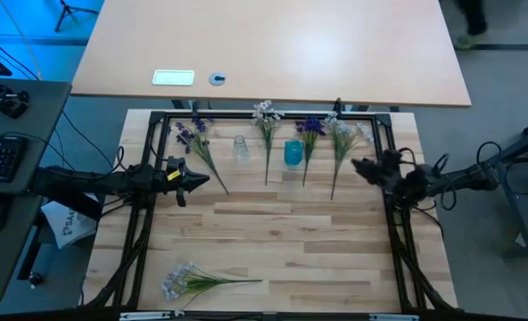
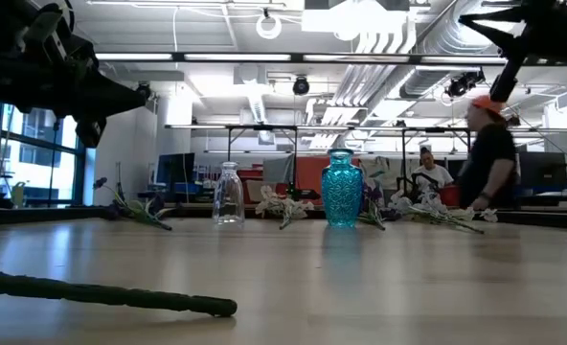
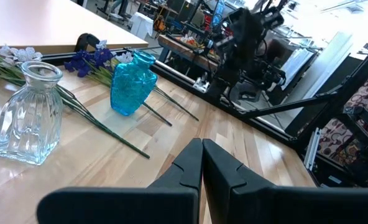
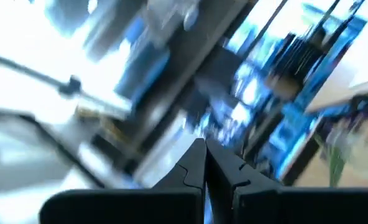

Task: Sort flowers into vase by color
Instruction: Put the right white flowers into the blue vase

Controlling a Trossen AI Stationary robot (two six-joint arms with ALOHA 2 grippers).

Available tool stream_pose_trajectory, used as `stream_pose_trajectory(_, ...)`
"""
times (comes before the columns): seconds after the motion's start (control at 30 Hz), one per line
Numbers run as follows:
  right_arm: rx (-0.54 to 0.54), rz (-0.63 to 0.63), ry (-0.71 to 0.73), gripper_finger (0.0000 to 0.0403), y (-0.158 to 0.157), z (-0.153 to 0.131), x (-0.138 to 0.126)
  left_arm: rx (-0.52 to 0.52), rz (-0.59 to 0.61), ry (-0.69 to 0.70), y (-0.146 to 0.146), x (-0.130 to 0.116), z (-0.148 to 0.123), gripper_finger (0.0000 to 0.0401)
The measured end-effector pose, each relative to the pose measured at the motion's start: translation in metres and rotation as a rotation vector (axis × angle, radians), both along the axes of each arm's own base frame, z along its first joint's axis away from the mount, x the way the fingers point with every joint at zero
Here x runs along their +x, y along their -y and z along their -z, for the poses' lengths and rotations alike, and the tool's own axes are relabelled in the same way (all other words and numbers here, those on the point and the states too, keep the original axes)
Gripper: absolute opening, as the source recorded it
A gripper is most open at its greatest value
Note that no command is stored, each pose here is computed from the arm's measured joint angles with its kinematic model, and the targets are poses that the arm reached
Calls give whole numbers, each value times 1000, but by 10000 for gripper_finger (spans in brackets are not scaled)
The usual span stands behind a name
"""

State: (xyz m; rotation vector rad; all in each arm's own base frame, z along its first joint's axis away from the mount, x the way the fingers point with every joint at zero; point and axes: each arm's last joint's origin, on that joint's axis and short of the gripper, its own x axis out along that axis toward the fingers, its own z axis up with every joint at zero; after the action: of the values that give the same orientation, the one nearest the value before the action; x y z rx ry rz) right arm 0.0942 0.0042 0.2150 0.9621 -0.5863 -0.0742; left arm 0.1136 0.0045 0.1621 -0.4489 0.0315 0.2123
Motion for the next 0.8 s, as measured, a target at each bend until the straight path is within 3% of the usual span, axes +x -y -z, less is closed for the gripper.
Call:
stream_pose_trajectory(0.17,15,-39,15,0,-3,-30,9,0,0,0,0,0,0,0)
stream_pose_trajectory(0.3,-80,83,-211,0,-7,-58,40,0,0,0,0,0,0,0)
stream_pose_trajectory(0.4,-101,155,-476,2,-8,-64,68,0,0,-1,0,0,0,0)
stream_pose_trajectory(0.53,56,238,-907,27,4,-49,87,0,0,-1,0,0,0,0)
stream_pose_trajectory(0.63,226,269,-1164,73,16,-35,88,0,0,-1,0,0,0,0)
stream_pose_trajectory(0.8,447,297,-1448,168,39,-11,87,0,0,-1,0,0,0,0)
